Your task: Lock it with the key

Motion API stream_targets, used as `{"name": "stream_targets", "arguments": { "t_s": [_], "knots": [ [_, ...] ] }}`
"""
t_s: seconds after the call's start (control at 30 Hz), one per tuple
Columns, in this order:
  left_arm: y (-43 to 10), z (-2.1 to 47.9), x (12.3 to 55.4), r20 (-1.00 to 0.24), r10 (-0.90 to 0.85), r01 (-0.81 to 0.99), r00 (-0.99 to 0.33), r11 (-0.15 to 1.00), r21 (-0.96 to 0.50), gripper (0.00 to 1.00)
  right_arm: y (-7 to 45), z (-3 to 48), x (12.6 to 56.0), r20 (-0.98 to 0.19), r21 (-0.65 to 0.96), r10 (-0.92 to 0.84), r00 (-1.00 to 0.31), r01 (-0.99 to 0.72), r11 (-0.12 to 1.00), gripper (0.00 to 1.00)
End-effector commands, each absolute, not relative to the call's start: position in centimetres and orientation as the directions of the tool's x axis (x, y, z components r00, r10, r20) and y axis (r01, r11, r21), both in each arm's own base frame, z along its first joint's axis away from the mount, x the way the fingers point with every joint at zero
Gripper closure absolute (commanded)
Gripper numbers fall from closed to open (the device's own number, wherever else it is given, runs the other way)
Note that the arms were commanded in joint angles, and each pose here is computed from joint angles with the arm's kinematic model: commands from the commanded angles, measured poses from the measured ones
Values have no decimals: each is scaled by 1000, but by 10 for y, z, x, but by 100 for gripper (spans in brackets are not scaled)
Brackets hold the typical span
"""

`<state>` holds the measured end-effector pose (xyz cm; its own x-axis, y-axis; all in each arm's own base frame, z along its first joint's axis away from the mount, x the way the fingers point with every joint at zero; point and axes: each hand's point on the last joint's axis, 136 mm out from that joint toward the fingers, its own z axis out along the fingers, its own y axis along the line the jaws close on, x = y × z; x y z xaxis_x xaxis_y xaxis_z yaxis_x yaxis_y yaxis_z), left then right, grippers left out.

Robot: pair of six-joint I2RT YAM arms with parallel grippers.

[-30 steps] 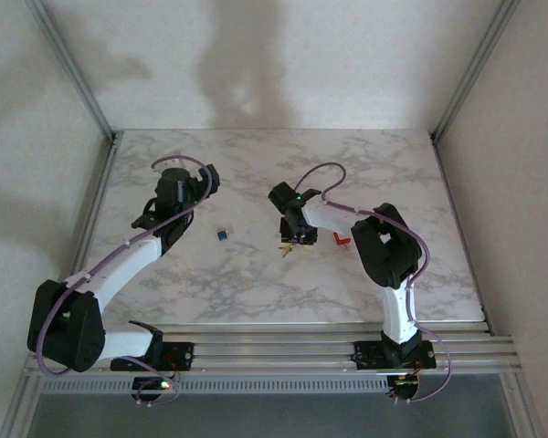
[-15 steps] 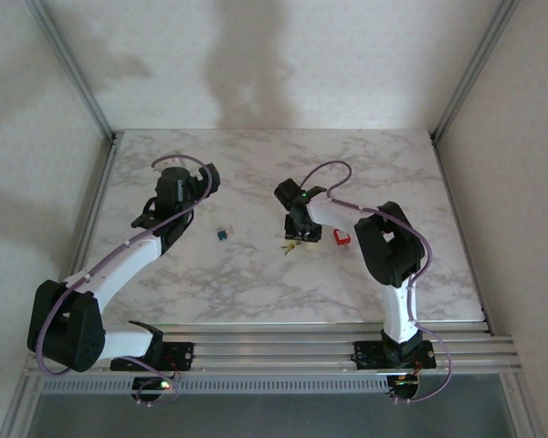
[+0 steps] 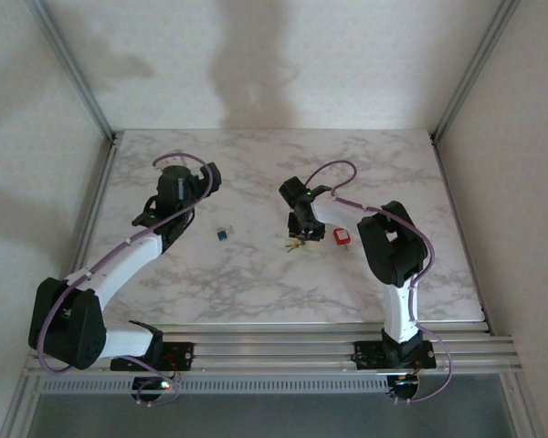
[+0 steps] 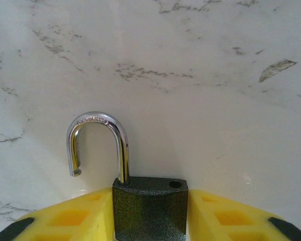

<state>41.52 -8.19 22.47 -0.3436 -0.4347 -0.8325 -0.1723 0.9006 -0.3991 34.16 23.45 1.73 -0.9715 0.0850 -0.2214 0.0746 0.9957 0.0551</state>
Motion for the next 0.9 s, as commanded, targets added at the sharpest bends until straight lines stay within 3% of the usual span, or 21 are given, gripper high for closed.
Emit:
{"name": "stream_targets", "arguments": {
  "t_s": [0.0,0.33,0.87],
  "knots": [
    [-90,231,417,-827,-438,-154,-352,899,-411,1,239,13,339,-207,94,85,-975,66,993,62],
    [-93,227,418,-816,-440,-158,-374,898,-412,1,247,25,337,-228,164,71,-971,33,986,72],
    [-113,212,421,-770,-460,-103,-443,879,-466,0,287,68,323,-306,404,1,-952,-129,906,75]
  ]
}}
